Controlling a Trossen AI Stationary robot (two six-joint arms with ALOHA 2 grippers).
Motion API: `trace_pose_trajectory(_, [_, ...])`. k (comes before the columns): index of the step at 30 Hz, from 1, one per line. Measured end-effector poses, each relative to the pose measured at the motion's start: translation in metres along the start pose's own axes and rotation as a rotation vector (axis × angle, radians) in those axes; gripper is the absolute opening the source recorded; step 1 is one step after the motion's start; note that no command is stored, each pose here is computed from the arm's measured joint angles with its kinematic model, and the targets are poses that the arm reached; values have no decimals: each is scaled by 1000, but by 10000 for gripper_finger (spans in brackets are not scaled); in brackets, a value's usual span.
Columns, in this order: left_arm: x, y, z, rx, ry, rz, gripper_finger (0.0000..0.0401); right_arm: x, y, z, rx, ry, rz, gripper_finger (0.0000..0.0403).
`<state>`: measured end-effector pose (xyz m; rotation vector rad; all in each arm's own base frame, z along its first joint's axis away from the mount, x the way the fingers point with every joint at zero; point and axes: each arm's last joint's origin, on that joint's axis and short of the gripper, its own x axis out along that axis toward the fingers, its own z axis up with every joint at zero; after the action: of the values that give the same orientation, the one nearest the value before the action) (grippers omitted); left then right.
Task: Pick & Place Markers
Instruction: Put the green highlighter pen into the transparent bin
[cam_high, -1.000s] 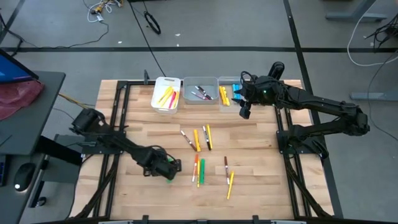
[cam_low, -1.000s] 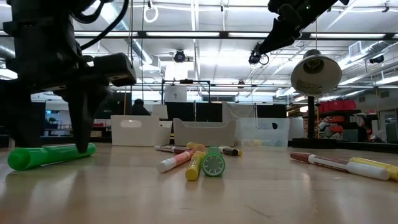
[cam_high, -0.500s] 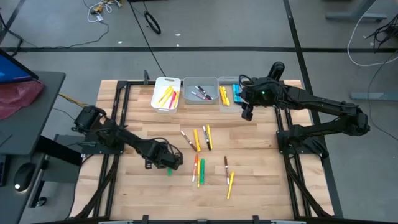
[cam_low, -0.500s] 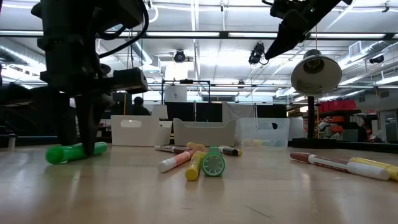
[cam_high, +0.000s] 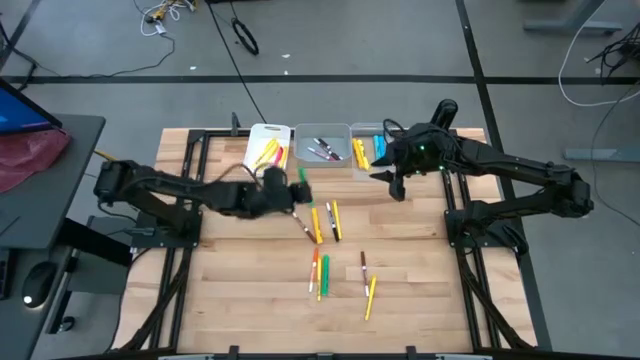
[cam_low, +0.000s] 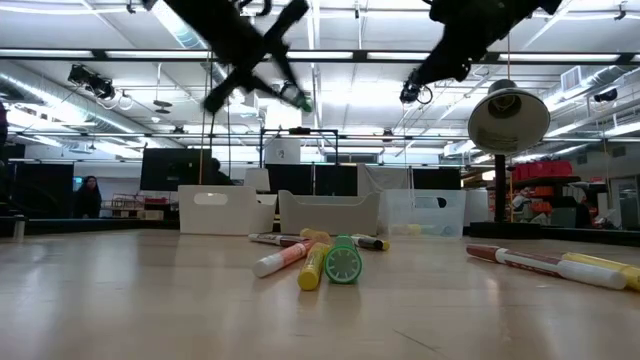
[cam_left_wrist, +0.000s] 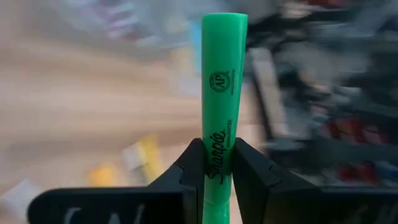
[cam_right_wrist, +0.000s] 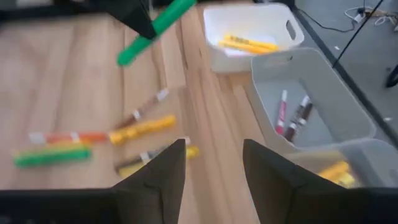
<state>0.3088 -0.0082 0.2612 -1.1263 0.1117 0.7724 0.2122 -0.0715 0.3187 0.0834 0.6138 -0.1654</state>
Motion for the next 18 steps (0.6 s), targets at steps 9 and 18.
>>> trace_pose_trajectory(9, [11, -38, 75, 174, -223, -476, 58, 20, 10, 27, 192, -227, 136, 232])
trace_pose_trajectory(18, [13, -40, 107, 210, -333, -583, 58, 54, 33, 49, 314, -466, 23, 287])
